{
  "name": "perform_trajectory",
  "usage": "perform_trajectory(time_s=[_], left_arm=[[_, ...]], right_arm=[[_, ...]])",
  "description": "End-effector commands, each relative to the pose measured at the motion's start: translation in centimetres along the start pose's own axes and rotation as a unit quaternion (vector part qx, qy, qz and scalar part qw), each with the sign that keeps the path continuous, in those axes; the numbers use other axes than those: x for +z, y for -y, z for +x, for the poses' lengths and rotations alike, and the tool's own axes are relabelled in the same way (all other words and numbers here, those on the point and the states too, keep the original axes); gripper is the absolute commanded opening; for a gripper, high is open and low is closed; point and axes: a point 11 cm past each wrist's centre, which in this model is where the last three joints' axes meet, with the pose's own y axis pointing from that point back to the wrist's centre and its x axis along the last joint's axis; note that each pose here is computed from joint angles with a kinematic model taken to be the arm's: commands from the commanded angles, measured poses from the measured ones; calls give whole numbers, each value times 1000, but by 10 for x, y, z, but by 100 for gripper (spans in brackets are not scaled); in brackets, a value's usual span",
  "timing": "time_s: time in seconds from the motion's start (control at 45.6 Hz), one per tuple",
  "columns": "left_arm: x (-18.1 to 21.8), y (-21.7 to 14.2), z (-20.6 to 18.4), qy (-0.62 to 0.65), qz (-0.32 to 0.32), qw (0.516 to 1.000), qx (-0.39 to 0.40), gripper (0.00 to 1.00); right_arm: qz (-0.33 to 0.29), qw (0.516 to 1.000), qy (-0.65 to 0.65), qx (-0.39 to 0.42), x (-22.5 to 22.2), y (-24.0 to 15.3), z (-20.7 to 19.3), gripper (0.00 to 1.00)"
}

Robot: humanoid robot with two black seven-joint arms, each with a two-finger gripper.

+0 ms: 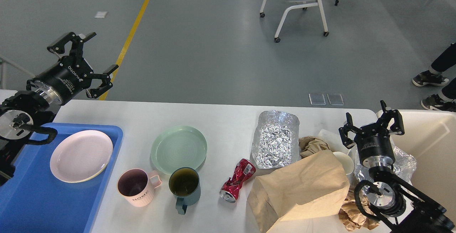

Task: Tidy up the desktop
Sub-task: 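Raise the left gripper up and over the pink mug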

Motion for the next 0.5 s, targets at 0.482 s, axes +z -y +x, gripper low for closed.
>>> perform_trajectory(time_s=[0.482], left_arm=[[50, 48, -46, 406, 258, 875, -43, 96]], right_arm=[[0, 1000, 0, 0, 0, 0, 0, 100]])
